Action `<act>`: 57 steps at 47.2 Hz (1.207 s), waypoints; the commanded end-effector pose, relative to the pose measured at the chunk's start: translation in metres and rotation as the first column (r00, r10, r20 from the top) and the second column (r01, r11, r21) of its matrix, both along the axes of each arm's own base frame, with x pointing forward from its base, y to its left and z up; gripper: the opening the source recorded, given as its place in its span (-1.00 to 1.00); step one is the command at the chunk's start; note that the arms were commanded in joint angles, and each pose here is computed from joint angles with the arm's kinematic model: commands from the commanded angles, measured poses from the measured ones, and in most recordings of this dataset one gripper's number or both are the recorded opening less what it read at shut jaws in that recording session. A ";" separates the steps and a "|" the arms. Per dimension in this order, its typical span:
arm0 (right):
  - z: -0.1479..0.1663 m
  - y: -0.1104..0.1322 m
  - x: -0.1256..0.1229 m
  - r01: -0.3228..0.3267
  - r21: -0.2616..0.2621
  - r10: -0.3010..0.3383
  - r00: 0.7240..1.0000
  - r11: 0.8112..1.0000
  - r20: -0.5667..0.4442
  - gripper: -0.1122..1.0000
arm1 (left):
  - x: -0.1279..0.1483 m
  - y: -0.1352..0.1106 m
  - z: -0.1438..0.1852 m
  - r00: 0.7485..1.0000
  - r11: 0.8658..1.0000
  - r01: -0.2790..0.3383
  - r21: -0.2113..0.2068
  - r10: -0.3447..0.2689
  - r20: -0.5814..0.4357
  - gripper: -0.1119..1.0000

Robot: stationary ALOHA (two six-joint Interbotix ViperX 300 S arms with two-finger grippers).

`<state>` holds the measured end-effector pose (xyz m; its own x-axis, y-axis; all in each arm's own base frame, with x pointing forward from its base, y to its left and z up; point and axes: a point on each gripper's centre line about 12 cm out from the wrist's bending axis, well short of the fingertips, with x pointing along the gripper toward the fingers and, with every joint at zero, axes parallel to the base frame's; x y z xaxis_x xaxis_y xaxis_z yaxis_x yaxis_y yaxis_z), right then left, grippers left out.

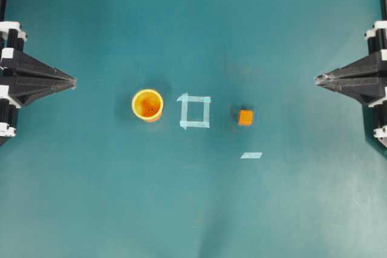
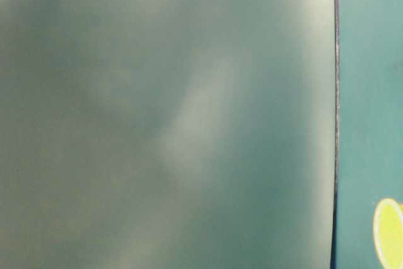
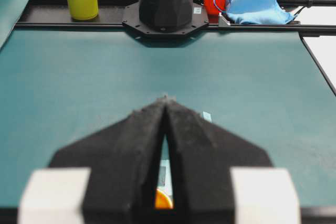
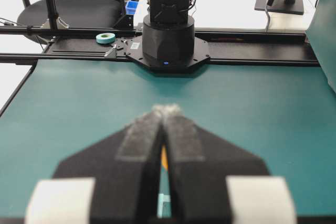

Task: Move the block backward with right arm.
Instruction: 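Move the right gripper left over the orange cube and lower around it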

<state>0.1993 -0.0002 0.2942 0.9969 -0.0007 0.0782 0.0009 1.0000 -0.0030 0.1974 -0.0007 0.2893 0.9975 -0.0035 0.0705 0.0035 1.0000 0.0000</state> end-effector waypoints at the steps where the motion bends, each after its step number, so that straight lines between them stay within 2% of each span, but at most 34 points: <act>1: 0.005 0.000 0.003 0.000 0.011 0.000 1.000 1.000 0.009 -0.80 | 0.004 -0.001 0.007 1.000 1.000 0.003 0.009 -0.003 -0.012 -0.80; 6: 0.001 0.000 0.006 0.001 0.017 0.000 0.999 1.000 -0.038 -0.79 | 0.004 -0.001 0.005 0.999 1.000 0.003 -0.006 -0.004 -0.038 -0.80; 26: -0.004 0.000 0.030 0.003 0.034 0.001 0.991 0.999 -0.133 -0.76 | 0.004 0.000 0.007 0.999 1.000 0.002 -0.005 -0.002 -0.037 -0.80; 30: -0.008 -0.001 0.038 0.009 0.049 -0.001 0.987 0.999 -0.162 -0.58 | 0.004 -0.001 0.007 0.999 1.000 0.004 -0.005 -0.004 -0.037 -0.80; 36: -0.017 -0.004 0.050 0.024 0.062 -0.010 0.976 0.998 -0.217 -0.18 | 0.004 0.000 0.007 0.999 1.000 0.002 -0.005 -0.002 -0.037 -0.80; 40: -0.024 -0.007 0.060 0.039 0.062 -0.022 0.964 0.997 -0.265 0.05 | 0.005 0.000 0.008 0.999 1.000 0.002 -0.006 -0.002 -0.035 -0.80; 43: -0.030 -0.009 0.067 0.048 0.063 -0.027 0.952 0.997 -0.305 0.14 | 0.005 -0.001 0.008 0.999 1.000 0.004 -0.005 -0.004 -0.035 -0.80; 48: -0.040 -0.012 0.076 0.061 0.060 -0.035 0.929 0.996 -0.370 0.14 | 0.005 0.000 0.008 0.999 1.000 0.002 -0.005 -0.002 -0.034 -0.80; 57: -0.065 -0.013 0.096 0.072 0.057 -0.035 0.868 0.996 -0.495 0.16 | 0.005 0.000 0.009 1.000 1.000 0.002 -0.006 -0.002 -0.031 -0.80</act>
<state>0.2843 -0.0131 0.2261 0.9082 -0.0419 -0.4164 0.0696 0.9962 0.0515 0.1995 -0.0005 0.2866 1.0000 -0.0032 0.0092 0.0033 1.0000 -0.0094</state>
